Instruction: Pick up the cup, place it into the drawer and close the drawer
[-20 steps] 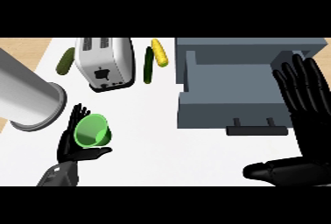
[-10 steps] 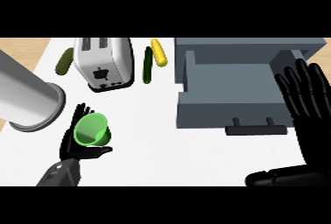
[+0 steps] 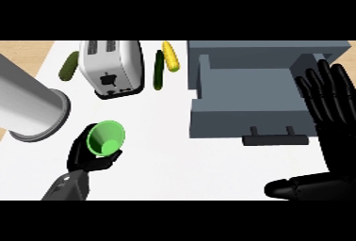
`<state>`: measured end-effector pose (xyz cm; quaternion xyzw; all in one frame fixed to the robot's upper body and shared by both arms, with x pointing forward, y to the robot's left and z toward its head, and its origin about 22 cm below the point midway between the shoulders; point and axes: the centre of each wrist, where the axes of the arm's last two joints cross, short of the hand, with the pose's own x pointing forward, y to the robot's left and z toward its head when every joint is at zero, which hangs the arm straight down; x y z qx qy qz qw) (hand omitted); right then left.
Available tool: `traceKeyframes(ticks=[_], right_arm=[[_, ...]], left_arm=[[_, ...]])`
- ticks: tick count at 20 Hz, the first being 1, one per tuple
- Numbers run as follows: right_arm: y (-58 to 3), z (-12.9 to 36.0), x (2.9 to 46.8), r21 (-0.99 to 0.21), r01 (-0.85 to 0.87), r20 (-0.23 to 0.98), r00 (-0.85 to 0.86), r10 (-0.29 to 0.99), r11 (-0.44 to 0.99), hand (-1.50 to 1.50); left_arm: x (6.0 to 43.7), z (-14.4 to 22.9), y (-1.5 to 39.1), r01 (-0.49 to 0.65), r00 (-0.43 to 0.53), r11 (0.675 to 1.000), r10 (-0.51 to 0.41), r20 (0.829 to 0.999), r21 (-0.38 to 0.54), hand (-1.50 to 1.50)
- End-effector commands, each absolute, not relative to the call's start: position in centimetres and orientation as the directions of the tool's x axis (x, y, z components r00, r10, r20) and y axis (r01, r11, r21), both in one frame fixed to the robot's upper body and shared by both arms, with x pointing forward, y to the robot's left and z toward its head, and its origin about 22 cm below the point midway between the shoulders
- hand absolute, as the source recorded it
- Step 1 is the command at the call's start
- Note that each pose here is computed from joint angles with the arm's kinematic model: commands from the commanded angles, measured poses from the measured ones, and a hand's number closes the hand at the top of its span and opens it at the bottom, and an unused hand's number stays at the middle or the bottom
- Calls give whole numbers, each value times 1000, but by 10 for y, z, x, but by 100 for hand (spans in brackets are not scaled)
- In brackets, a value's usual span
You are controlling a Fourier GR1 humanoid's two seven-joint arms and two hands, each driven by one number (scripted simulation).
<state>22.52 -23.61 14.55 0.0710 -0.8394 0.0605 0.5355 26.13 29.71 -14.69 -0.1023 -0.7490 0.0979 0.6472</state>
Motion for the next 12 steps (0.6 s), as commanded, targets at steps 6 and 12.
traceKeyframes(ticks=[6,12], right_arm=[[-244,140,218,-17,-172,901,-430,-60,985,-150],[-246,131,210,-19,-164,908,-415,-52,986,-150]], left_arm=[[255,-145,314,-12,-323,959,264,909,-283,150],[264,-136,295,-95,-413,964,188,891,-247,150]])
